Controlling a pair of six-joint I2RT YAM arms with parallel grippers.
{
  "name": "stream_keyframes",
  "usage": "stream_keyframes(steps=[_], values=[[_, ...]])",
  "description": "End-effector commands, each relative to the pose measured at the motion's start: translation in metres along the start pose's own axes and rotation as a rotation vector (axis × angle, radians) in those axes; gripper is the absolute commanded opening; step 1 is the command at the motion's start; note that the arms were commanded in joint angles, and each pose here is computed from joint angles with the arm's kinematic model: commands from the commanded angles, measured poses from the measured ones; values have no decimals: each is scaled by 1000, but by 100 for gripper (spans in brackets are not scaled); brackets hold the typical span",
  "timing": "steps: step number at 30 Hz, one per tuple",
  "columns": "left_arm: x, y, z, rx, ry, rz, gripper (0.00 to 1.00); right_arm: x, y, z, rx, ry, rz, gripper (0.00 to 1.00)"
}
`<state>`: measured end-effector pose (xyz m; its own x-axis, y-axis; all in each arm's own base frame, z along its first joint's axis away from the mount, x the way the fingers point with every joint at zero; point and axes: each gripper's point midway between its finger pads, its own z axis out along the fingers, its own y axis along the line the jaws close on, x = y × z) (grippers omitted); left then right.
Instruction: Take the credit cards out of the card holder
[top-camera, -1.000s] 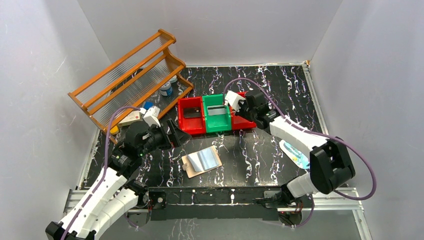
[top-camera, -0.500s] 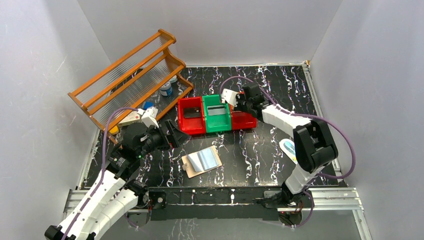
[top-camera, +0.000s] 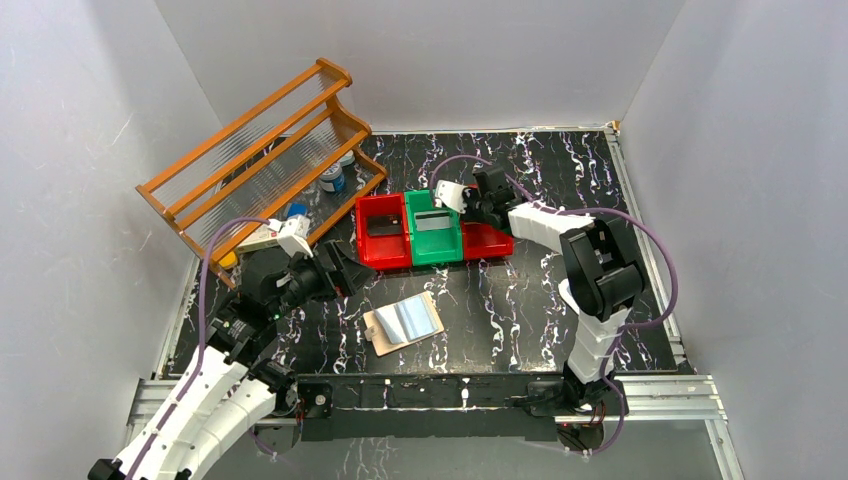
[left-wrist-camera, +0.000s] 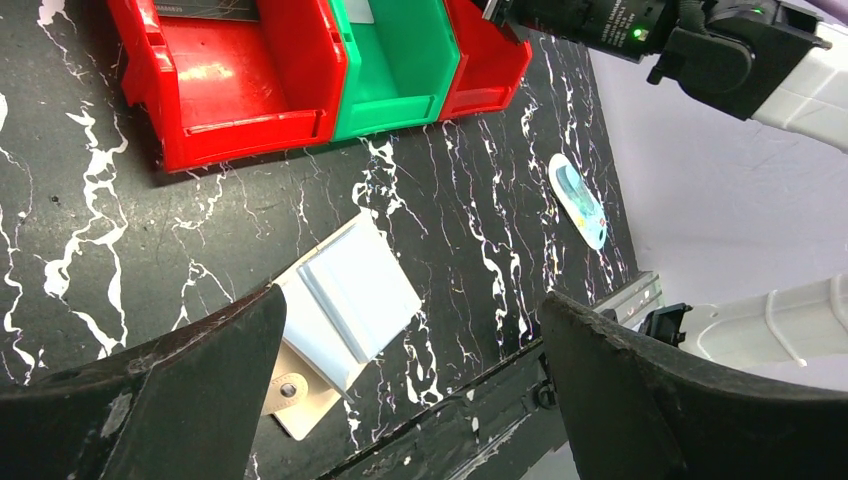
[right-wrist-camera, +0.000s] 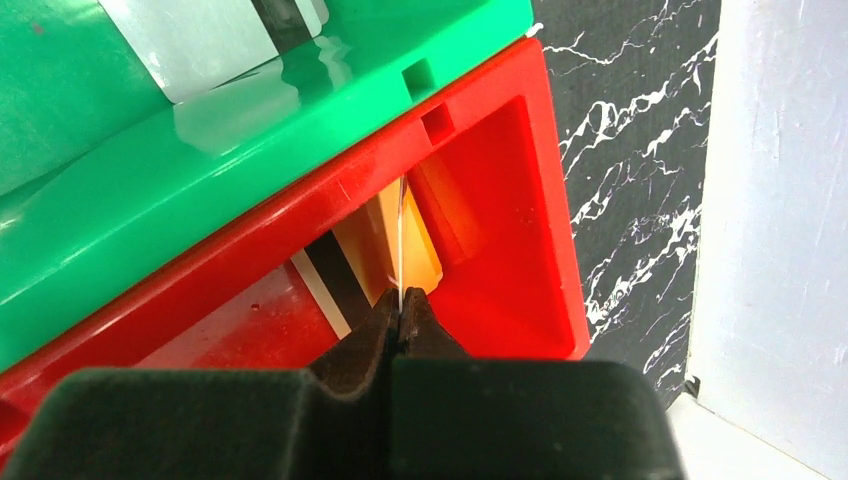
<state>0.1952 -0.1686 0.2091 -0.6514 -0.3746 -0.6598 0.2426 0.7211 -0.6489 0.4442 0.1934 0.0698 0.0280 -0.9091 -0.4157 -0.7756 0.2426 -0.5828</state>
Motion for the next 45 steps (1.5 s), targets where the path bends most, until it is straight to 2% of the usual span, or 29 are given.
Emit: stream_keyframes(steps=[1,9,16,20,22,38,45], values=[[-14,-7,-8,10,-49,24,98,-10,-30,3,91,-25,-28,3],[-14,-6,-8,10,-48,28,98,2,-13,12,49,8,-43,13],[-12,-5,-7,7,-46,26,98,5,-3,12,12,10,-59,33],[-10,-5,-6,8,-36,22,98,4,-1,11,-3,4,-58,38],[-10,-5,-6,8,-36,21,98,3,2,9,-19,2,-59,45],[-4,-2,-2,5,-8,2,98,-2,-10,-14,32,-15,-15,48],[0,-3,1,8,17,-7,98,-38,-41,-60,141,-150,132,51]])
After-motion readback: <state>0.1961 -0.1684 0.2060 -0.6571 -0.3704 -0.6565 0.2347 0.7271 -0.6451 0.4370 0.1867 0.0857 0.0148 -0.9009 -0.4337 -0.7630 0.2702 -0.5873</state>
